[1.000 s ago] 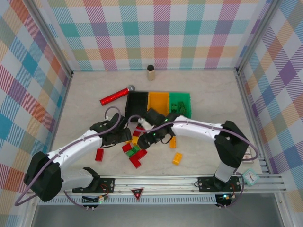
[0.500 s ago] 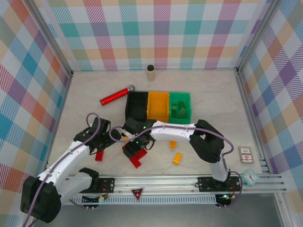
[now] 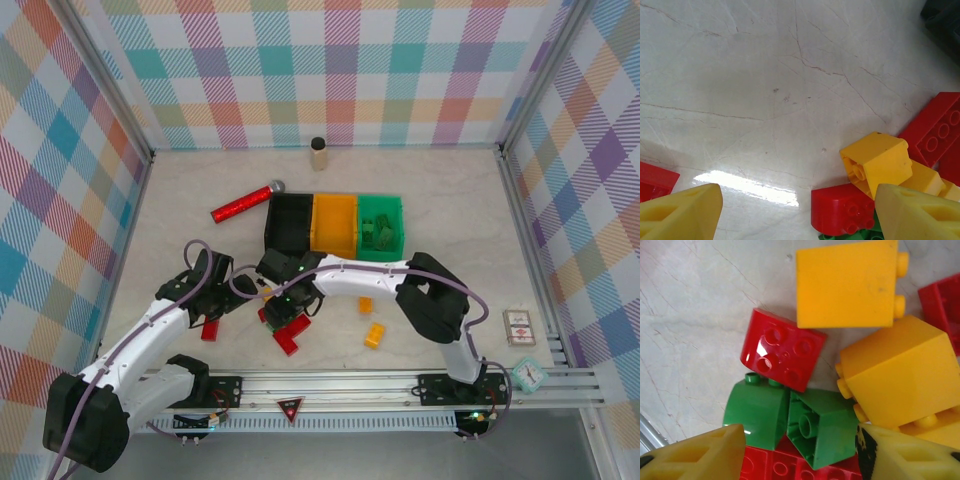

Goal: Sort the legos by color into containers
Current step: Pick up the lego from the bottom-center of the table.

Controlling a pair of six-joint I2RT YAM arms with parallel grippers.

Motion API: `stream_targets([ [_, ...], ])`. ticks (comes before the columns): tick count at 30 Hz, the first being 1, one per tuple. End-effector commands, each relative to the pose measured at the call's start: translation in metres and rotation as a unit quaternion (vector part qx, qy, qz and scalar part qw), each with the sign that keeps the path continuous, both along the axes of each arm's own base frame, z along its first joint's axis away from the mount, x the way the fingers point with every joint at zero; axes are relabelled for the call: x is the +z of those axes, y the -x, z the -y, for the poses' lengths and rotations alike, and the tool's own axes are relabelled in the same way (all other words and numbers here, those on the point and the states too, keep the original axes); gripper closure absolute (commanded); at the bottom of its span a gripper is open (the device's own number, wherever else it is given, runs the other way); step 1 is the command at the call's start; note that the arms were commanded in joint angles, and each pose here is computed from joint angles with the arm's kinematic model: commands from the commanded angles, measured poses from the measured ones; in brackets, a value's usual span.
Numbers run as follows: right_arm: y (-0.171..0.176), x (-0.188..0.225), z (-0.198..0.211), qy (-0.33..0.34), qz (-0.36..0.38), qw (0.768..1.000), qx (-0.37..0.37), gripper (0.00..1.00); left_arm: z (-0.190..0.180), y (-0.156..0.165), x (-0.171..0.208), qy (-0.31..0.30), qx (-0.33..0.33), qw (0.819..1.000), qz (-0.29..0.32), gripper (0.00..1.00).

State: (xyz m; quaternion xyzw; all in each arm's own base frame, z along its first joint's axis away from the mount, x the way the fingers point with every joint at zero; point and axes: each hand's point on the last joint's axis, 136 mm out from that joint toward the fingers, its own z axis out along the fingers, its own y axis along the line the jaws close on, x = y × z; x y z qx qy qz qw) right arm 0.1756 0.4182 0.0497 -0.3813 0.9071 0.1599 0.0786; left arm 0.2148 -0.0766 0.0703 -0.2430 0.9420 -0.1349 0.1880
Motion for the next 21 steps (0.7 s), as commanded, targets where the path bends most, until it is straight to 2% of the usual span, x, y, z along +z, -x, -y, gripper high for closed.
stream_targets([
  [1,0.008,-0.033,0.045,0.087,-0.024,0.996,-0.027,0.44,0.0,0.001,-0.003,0.006,-0.004,1.0,0.0,0.2],
  [6,0.005,-0.032,0.043,0.086,-0.019,0.996,-0.032,0.47,0.002,0.0,-0.005,0.011,-0.004,1.0,0.0,0.2],
  [13,0.002,-0.024,0.014,0.061,-0.024,0.998,-0.02,0.5,0.0,0.0,-0.002,0.004,-0.008,1.0,0.0,0.2],
  [21,0.007,-0.039,0.025,0.098,-0.026,0.995,-0.014,0.5,-0.005,0.006,-0.002,-0.004,-0.005,1.0,0.002,0.2],
])
